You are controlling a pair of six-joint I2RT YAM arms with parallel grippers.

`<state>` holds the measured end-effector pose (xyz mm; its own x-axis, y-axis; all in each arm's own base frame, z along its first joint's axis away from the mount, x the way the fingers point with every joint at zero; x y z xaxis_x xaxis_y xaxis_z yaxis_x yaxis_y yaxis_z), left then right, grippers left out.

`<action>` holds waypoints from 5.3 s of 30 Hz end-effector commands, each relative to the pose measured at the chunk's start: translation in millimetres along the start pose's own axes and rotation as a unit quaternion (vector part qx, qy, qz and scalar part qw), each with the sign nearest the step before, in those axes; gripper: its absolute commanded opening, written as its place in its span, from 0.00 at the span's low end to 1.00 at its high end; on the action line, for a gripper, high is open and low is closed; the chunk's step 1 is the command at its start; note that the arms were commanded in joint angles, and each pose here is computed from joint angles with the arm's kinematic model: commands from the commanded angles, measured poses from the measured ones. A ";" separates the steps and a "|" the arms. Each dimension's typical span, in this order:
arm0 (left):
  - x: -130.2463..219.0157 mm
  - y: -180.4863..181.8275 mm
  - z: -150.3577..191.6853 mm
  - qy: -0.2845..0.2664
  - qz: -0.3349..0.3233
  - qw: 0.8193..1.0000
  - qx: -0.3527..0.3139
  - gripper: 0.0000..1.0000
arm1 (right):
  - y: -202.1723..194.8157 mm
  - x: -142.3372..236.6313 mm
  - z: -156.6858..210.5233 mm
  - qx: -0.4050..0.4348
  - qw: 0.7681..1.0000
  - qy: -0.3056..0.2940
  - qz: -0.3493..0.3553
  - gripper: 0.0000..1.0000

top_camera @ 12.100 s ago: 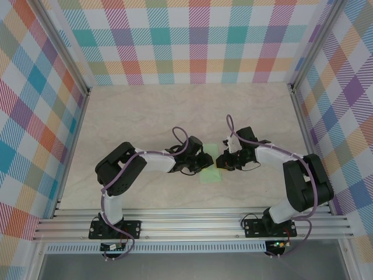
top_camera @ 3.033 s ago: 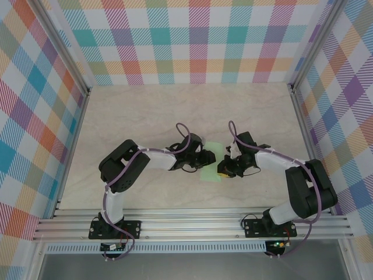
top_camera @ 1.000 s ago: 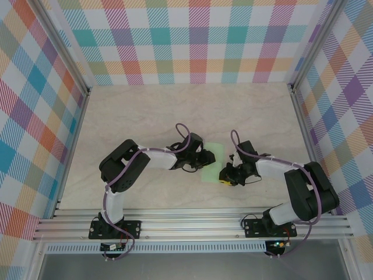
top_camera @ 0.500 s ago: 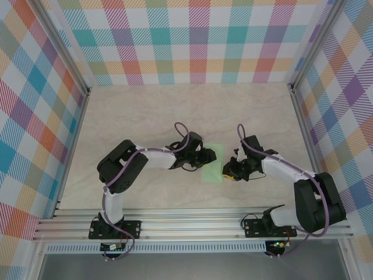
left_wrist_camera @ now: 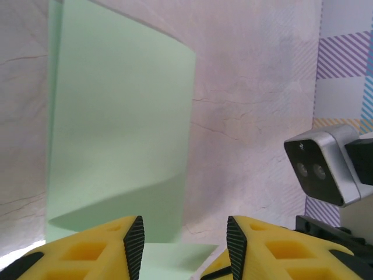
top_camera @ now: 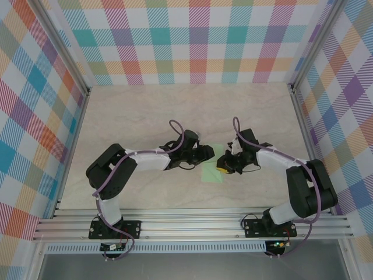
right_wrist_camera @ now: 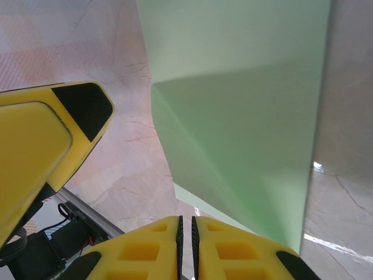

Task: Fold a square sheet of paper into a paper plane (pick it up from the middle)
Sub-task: Turn over the paper at the center of the table.

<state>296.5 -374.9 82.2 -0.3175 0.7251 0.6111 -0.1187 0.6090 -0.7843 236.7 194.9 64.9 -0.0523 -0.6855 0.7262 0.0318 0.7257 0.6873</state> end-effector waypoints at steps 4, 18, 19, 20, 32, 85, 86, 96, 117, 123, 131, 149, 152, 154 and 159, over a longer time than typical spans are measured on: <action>13.2 1.1 0.1 -0.012 -0.006 1.000 -0.003 0.40 | -15.5 -11.4 -10.6 -0.003 0.999 0.002 0.045 0.16; -14.2 -2.6 25.2 0.056 -0.004 0.998 -0.009 0.31 | -49.1 -25.6 -5.7 -0.030 0.995 0.012 0.091 0.15; -17.6 -3.9 27.6 0.063 -0.004 0.998 -0.010 0.31 | -49.2 -25.3 -4.9 -0.030 0.995 0.012 0.090 0.15; -20.7 -4.5 29.4 0.069 -0.004 0.998 -0.010 0.31 | -48.9 -24.5 -4.9 -0.029 0.995 0.010 0.090 0.15; -43.4 41.2 35.0 0.078 -0.087 0.993 0.018 0.29 | -44.3 -12.3 -4.8 -0.017 0.996 -0.011 0.091 0.20; -23.3 20.6 23.9 0.043 -0.068 0.997 -0.009 0.31 | -36.9 -14.3 -17.5 0.000 0.999 -0.015 0.053 0.34; -22.7 19.9 23.6 0.042 -0.067 0.997 -0.010 0.31 | -35.5 -14.8 -16.2 0.002 0.999 -0.013 0.047 0.34; -23.2 20.9 23.5 0.043 -0.069 0.997 -0.012 0.32 | -25.6 -16.7 -14.0 0.009 1.000 -0.006 0.012 0.31; -2.9 12.0 12.6 -0.001 -0.059 0.998 -0.009 0.34 | -19.7 -8.9 -16.3 0.030 0.999 -0.006 0.020 0.08; 44.4 12.3 -11.4 -0.097 -0.072 0.993 -0.010 0.36 | -12.1 30.7 -22.6 0.071 0.990 -0.040 0.117 0.03; 123.3 42.3 -37.8 -0.239 -0.133 0.962 0.014 0.38 | -3.1 116.6 -29.3 0.148 0.897 -0.096 0.406 0.02; 280.1 106.1 -40.2 -0.448 -0.159 0.876 0.086 0.48 | 45.6 -34.4 -14.0 0.233 0.851 0.052 0.468 0.18; 287.8 111.3 -38.1 -0.457 -0.149 0.872 0.090 0.50 | 62.1 -58.5 -6.8 0.235 0.881 0.071 0.404 0.26; 287.4 110.6 -37.8 -0.455 -0.143 0.874 0.087 0.51 | 72.8 -64.4 -1.9 0.239 0.896 0.076 0.366 0.34; 266.4 94.4 -38.8 -0.420 -0.132 0.896 0.058 0.54 | 90.2 -54.7 -0.8 0.226 0.937 0.056 0.260 0.43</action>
<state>230.5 -103.8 175.2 -0.8529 0.0126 0.5219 -0.4009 0.6244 -0.6704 244.4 287.4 60.0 -0.0545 -0.0209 0.9983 -0.4168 0.9090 -0.0038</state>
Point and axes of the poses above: each hand's point on the last joint's axis, 136 mm out from that joint toward the fingers, its own x axis back along the fingers, its own y axis along the line the jaws close on, z = x × y, the point moved 1 cm from there along x, back along the fingers, and after that the axes turned 8 degrees about x, right-handed, at the moved point
